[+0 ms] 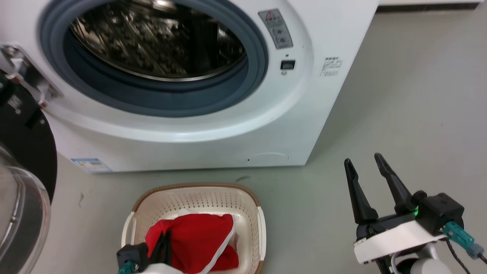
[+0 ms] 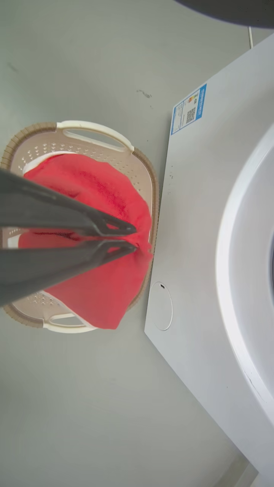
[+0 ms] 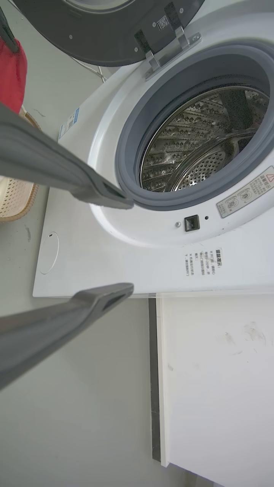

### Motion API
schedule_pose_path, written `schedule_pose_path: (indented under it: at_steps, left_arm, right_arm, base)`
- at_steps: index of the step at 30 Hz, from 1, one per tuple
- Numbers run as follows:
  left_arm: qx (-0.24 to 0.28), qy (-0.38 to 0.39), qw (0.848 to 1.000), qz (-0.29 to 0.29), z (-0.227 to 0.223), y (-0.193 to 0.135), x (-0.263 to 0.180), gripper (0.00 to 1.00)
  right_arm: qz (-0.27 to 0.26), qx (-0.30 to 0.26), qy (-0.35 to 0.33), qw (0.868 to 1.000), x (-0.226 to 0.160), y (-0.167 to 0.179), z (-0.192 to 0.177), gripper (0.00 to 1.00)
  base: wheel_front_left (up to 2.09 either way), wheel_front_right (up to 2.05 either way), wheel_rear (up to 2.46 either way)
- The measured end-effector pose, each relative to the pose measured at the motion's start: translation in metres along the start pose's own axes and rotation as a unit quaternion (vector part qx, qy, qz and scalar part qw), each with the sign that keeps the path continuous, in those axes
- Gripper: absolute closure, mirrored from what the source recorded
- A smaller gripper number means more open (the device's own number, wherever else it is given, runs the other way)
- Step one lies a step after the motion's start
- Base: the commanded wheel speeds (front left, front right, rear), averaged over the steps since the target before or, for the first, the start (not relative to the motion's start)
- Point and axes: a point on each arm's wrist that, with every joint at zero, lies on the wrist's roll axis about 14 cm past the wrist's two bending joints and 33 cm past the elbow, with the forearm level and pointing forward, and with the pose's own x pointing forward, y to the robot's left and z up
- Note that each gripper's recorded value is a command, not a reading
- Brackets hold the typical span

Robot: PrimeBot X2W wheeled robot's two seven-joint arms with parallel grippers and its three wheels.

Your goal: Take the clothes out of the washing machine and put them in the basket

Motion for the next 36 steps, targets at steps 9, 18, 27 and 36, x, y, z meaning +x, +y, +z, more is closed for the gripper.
schedule_pose_path:
  at_steps: [9, 18, 27, 36]
  left_arm:
    - [0.009, 0.095, 0.995, 0.003, -0.055, 0.009, 0.056, 1.00]
    - [0.019, 0.175, 0.984, 0.007, -0.100, 0.017, 0.111, 1.00]
    - [0.012, 0.253, 0.967, 0.037, -0.152, 0.033, 0.133, 1.00]
    - [0.005, 0.295, 0.955, 0.045, -0.178, 0.032, 0.129, 0.60]
  right_arm:
    - [0.003, 0.012, 0.032, 0.999, 0.035, -0.007, -0.037, 0.00]
    - [-0.003, 0.019, 0.064, 0.998, 0.060, -0.020, -0.080, 0.00]
    - [-0.010, 0.026, 0.103, 0.994, 0.070, -0.031, -0.124, 0.00]
    - [-0.029, 0.025, 0.120, 0.992, 0.063, -0.044, -0.137, 0.00]
  base:
    - [0.00, 0.00, 0.00]
    - [0.00, 0.00, 0.00]
    - [0.00, 0.00, 0.00]
    - [0.00, 0.00, 0.00]
